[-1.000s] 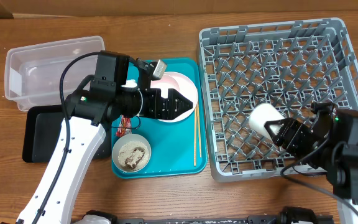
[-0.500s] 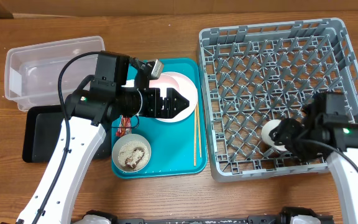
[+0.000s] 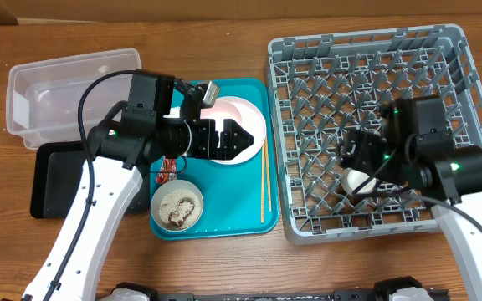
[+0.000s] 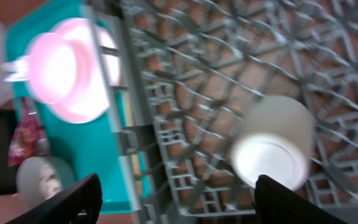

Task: Sort waste into correct bins and load items into the dishwasher
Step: 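Take the cup with the right gripper and place it in the rack, then grasp the pink bowl on the plate with the right gripper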

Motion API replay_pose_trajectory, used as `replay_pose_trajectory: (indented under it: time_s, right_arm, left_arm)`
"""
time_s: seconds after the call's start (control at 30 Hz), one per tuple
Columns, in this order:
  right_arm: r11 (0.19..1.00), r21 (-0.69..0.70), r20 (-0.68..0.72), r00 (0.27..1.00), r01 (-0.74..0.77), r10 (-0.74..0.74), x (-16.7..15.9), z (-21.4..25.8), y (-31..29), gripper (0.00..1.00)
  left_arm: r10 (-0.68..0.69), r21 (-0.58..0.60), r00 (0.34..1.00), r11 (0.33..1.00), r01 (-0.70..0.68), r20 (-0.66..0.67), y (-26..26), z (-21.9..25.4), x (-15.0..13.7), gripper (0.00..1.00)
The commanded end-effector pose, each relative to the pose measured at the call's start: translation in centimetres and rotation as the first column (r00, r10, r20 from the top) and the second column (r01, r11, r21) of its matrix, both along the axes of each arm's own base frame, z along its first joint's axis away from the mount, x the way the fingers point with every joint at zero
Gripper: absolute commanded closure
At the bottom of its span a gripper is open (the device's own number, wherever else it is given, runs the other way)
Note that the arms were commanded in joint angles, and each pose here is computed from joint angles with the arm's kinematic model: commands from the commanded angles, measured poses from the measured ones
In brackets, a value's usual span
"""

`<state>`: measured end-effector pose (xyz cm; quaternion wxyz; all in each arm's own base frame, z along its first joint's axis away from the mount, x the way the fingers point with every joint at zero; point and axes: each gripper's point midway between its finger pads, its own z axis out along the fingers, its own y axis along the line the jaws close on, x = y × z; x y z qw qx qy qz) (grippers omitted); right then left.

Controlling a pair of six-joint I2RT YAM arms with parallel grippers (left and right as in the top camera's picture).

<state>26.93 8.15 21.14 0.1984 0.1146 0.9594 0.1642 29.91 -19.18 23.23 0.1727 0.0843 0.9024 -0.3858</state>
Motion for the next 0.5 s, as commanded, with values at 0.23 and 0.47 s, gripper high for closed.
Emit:
replay_pose_trajectory:
  time_s: [0.23,0.47]
  right_arm:
    - [0.977,0.106,0.101,0.979,-0.187,0.177,0.0,2.6,4.2,0.31]
    - [0.92,0.088,0.201,0.912,-0.381,0.359,-0.3,3.4,10.4,0.31]
  left_arm:
    - [0.08,0.195,0.996,0.978,-0.073,-0.031,2.8,-2.4,-0.5,0.0]
    - [0.283,0.323,0.959,0.906,-0.273,0.017,6.5,-3.4,1.9,0.03]
